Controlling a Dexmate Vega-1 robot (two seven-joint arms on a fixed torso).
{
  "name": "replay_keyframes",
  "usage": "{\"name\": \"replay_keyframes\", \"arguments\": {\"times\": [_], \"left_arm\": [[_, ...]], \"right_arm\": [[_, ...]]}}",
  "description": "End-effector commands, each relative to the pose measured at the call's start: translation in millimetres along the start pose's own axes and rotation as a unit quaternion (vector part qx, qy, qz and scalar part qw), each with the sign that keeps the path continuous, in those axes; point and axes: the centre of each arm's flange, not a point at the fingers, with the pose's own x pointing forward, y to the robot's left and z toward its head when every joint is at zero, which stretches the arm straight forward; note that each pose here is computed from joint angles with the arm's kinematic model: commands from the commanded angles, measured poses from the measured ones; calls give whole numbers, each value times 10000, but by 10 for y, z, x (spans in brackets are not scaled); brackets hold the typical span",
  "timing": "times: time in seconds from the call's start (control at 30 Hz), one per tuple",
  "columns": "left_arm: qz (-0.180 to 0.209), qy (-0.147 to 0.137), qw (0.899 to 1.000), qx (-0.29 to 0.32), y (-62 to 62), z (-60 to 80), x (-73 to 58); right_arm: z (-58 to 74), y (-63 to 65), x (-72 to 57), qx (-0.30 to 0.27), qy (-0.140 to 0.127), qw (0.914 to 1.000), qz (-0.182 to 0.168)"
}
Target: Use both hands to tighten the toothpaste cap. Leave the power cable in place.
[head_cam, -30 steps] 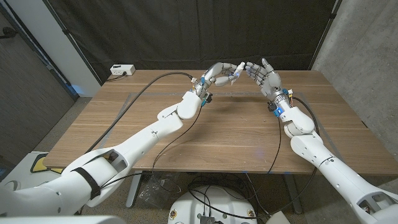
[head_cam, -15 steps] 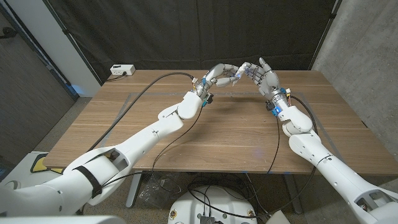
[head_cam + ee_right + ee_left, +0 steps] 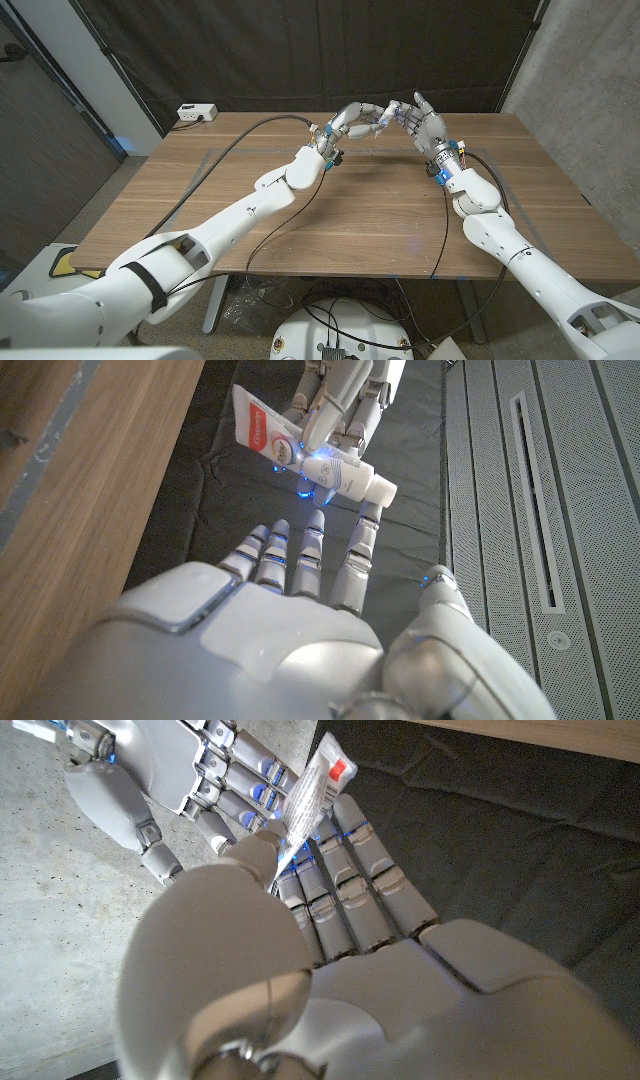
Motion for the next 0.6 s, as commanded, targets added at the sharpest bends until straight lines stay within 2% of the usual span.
{"name": "replay_keyframes", "arguments": {"times": [0.03, 0.6], "left_arm": [[58, 35, 10000, 24, 22, -42, 40], [98, -77, 9999, -8, 3, -34, 142]], "right_arm": [[19, -29, -2, -30, -25, 10000, -43], [44, -131, -53, -56, -76, 9998, -193]]}}
